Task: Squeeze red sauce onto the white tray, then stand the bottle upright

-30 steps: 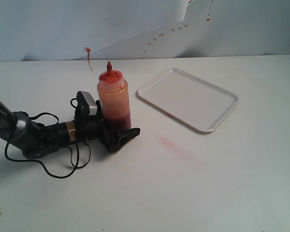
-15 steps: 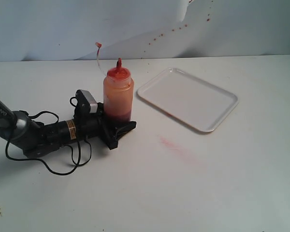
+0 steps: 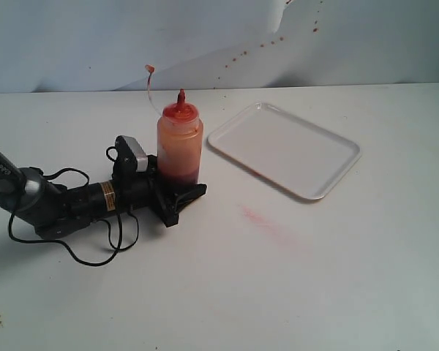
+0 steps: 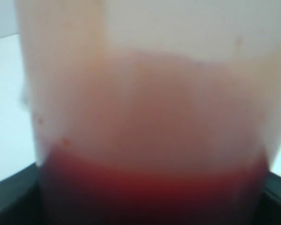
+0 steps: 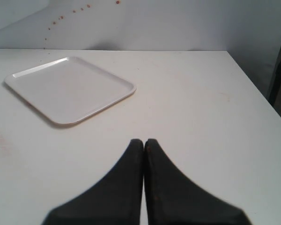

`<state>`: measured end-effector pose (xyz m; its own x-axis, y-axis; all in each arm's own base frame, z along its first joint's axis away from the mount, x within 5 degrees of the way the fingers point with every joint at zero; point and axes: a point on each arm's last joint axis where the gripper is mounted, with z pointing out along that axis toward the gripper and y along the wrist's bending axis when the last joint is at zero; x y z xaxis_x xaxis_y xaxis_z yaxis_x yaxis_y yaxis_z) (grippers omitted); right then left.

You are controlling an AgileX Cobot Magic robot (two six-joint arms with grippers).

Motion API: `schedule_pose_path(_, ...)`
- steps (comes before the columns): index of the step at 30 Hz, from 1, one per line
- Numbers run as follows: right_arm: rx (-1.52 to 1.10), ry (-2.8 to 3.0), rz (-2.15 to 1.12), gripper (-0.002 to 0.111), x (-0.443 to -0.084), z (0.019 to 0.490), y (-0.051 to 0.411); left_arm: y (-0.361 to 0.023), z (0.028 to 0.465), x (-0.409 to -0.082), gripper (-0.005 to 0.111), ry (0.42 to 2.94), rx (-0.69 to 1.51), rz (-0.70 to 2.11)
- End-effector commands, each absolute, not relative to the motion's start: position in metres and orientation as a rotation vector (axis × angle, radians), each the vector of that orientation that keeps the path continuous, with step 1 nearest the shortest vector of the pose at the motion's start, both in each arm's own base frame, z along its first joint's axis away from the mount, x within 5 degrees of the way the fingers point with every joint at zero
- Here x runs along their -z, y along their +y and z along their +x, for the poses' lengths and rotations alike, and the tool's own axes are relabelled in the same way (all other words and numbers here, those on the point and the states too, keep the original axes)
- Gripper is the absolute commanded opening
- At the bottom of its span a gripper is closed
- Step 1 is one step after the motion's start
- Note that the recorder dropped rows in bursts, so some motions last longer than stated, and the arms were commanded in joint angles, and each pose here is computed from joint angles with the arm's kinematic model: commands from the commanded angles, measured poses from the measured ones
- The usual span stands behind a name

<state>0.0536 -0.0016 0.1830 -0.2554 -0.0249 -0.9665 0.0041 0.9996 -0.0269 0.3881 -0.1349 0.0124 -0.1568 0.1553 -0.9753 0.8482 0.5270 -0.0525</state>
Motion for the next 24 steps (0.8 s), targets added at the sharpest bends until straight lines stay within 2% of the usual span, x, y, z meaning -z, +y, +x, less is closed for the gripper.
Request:
schedule_pose_path(1, 0.025, 1.824, -0.012, 0.0, -0.182, 0.054, -0.002, -0.137, 0.388, -0.016, 0.001, 1.633, 0.75, 0.912)
schedule_pose_path(14, 0.025, 1.824, -0.012, 0.0, -0.182, 0.054, -0.002, -0.139, 0.388, -0.035, 0.001, 1.571, 0.755, 0.994)
schedule_pose_path(20, 0.025, 1.824, -0.012, 0.0, -0.182, 0.054, -0.002, -0.12, 0.391, -0.045, 0.0, 1.539, 0.734, 1.043)
schedule_pose_path(24, 0.025, 1.824, -0.012, 0.0, -0.182, 0.054, -0.002, -0.101, 0.394, -0.051, 0.0, 1.51, 0.771, 0.976)
